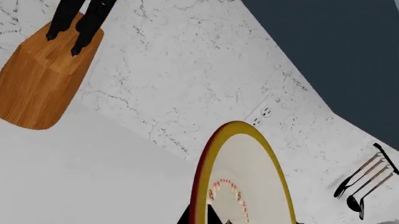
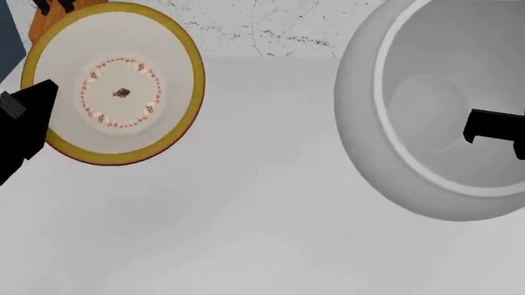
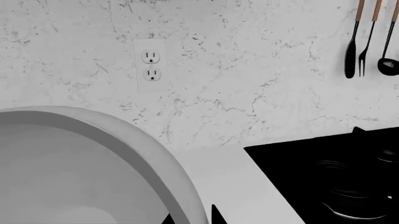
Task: Stack the bowls from largest to smallest.
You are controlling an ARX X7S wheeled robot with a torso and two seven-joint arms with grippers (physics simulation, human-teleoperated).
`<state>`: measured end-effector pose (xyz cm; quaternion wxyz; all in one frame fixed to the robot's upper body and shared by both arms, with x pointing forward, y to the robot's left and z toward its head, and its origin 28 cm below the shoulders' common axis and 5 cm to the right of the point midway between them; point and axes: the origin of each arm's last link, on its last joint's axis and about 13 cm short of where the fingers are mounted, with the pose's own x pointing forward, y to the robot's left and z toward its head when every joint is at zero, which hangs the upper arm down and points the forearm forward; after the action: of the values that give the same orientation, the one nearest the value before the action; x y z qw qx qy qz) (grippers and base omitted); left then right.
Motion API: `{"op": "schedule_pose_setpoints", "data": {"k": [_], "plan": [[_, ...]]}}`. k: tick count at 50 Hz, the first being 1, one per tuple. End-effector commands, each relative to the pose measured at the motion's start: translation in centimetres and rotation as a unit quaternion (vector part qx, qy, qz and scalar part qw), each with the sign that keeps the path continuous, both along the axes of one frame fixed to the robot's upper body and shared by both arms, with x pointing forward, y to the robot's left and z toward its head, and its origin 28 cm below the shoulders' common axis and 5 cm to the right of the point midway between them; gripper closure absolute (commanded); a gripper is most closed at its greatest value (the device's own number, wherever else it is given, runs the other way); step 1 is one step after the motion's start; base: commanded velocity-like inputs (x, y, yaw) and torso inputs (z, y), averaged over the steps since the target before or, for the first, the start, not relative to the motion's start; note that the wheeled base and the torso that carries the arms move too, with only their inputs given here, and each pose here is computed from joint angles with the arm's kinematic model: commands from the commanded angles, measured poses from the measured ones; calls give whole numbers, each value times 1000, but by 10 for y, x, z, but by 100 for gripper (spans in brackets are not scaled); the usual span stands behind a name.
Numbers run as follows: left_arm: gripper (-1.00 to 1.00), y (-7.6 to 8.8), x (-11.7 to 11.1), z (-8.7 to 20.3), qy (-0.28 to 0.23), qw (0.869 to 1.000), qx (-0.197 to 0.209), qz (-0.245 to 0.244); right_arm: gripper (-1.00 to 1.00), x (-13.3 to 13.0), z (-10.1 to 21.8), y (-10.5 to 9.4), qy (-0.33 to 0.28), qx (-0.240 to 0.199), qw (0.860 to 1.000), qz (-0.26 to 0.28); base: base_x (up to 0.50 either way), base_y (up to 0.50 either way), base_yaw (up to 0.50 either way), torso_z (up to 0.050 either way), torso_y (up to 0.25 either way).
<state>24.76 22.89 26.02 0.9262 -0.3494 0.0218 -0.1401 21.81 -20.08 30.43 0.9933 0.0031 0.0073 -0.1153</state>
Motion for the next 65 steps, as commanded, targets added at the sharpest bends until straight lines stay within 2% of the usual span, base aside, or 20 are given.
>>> {"op": "schedule_pose_setpoints", "data": {"k": [1,8,21,41,53,65], "plan": [[100,7,-12,18,-75,997,-1,-2,100,-6,2,-2,-17,-3,999,-32,0,0,0,0,0],[100,10,-14,16,-96,995,-6,-17,100,-5,0,-2,-13,-4,999,-37,0,0,0,0,0],[100,8,-14,14,-91,996,-5,-17,100,-2,-3,-1,-11,-8,999,-42,0,0,0,0,1],[100,8,-17,14,-92,996,-5,-20,100,-3,-3,-1,-13,-5,999,-37,-434,41,0,0,1],[100,7,-18,14,-91,996,-8,-19,100,-4,-5,0,-16,3,999,-32,0,0,0,0,0],[100,6,-17,14,-89,996,-10,-20,100,-6,-7,-2,-20,12,999,-33,1,-481,0,0,0]]}}
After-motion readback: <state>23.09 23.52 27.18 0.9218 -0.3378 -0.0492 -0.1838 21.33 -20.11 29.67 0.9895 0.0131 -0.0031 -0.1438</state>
